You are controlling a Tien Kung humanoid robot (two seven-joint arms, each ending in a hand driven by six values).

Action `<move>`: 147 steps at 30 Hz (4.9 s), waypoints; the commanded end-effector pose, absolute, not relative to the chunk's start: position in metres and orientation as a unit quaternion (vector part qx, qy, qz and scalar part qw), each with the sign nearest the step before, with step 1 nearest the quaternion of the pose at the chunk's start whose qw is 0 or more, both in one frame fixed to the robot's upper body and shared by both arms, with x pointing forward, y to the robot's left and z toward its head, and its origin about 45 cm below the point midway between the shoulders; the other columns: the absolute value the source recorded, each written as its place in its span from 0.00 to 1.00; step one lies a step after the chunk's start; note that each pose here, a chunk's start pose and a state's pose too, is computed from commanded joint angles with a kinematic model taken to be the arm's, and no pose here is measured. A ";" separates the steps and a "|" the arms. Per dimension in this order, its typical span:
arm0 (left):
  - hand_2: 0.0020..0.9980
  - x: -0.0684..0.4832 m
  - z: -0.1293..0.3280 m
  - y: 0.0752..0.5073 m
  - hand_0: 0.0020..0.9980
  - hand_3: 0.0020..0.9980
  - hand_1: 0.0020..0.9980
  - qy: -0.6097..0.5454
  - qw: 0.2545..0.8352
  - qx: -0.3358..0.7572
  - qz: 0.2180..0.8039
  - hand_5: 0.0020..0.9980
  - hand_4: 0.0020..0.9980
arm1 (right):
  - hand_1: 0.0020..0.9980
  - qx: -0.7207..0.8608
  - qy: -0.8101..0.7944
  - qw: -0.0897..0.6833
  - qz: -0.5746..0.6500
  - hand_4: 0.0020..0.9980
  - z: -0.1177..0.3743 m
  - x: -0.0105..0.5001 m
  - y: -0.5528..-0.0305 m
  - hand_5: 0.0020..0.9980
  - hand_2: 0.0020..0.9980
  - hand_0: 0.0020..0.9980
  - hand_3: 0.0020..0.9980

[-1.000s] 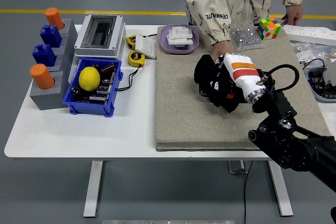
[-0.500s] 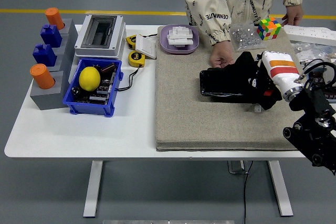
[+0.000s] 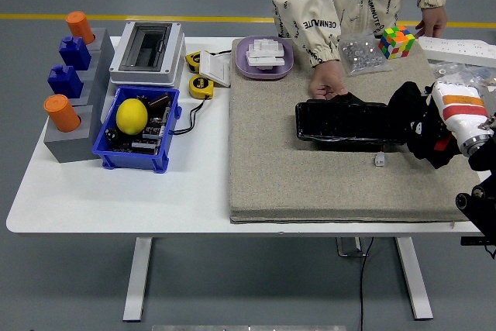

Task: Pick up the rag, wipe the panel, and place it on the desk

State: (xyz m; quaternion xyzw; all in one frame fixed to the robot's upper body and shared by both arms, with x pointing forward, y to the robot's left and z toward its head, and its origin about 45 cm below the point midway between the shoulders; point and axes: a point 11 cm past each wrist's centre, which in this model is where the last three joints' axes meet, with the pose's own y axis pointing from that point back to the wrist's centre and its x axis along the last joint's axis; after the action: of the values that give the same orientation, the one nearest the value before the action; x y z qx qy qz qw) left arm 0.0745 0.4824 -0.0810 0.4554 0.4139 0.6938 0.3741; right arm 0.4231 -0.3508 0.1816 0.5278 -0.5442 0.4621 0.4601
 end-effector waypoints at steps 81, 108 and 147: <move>0.64 0.072 -0.080 0.485 0.60 0.56 0.64 0.413 0.372 0.458 0.694 0.45 0.63 | 0.23 0.617 -0.474 0.375 0.504 0.84 0.179 0.431 -0.212 0.02 0.30 0.15 0.36; 0.64 0.074 -0.080 0.484 0.60 0.56 0.64 0.414 0.371 0.454 0.696 0.45 0.63 | 0.23 0.536 -0.542 0.438 0.477 0.84 0.195 0.430 -0.332 0.02 0.30 0.15 0.36; 0.64 0.063 -0.081 0.487 0.61 0.56 0.64 0.415 0.367 0.464 0.691 0.45 0.63 | 0.24 0.508 -0.559 0.481 0.445 0.87 0.192 0.411 -0.391 0.03 0.31 0.17 0.37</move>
State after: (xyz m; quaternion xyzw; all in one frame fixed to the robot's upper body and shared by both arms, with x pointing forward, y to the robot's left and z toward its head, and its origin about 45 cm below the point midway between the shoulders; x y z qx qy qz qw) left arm 0.0627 0.4871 -0.0809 0.4636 0.4150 0.6913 0.3673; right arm 0.4115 -0.3910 0.1924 0.5085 -0.5587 0.4450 0.4810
